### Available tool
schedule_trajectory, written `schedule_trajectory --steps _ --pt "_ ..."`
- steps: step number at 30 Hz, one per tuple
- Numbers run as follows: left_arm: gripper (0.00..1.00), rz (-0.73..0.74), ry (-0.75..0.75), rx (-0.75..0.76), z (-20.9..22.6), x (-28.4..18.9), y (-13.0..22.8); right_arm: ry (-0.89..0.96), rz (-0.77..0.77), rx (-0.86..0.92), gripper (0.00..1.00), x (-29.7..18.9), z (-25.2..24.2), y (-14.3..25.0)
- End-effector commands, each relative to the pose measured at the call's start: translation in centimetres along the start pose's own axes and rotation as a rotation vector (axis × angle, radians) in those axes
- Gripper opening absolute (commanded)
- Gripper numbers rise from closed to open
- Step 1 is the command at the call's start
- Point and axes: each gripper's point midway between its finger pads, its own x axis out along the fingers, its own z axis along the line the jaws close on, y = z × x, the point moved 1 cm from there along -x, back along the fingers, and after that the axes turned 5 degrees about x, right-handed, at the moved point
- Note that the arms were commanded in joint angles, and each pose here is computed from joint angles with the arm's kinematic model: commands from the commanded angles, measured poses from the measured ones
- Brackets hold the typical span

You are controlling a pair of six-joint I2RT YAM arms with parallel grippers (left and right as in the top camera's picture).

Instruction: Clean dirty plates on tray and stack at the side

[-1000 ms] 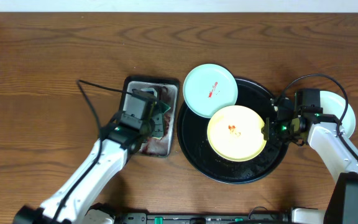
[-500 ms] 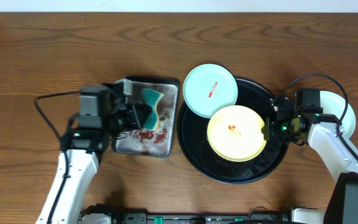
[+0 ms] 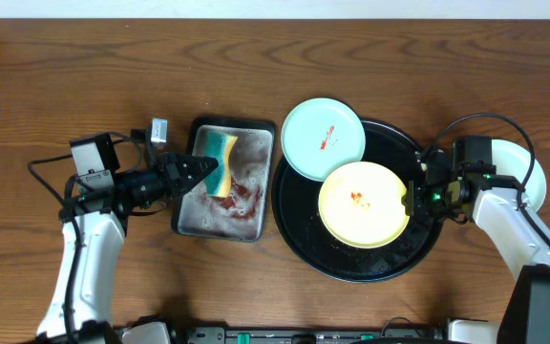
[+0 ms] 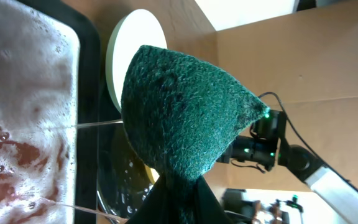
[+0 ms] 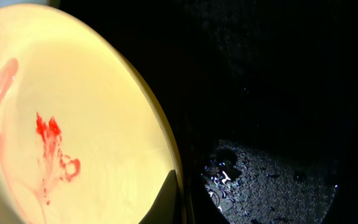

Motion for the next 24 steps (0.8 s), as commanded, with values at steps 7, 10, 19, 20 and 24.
schedule_trajectory --steps 7,10,19,20,24 --pt "0.08 0.041 0.067 -0.074 0.75 0.46 0.49 -0.005 0.016 -0.023 0.01 0.33 0.19 0.41" --pt "0.07 0.041 0.067 -0.073 0.74 0.46 0.47 -0.005 0.016 -0.023 0.01 0.33 0.19 0.4" --pt "0.07 0.04 0.067 -0.071 0.73 0.46 0.44 -0.005 0.016 -0.023 0.01 0.33 0.19 0.4" --pt "0.07 0.04 0.067 -0.071 0.74 0.46 0.44 -0.005 0.016 -0.023 0.01 0.33 0.19 0.4" --pt "0.08 0.04 0.067 -0.07 0.73 0.46 0.44 -0.005 0.016 -0.023 0.01 0.33 0.19 0.4"
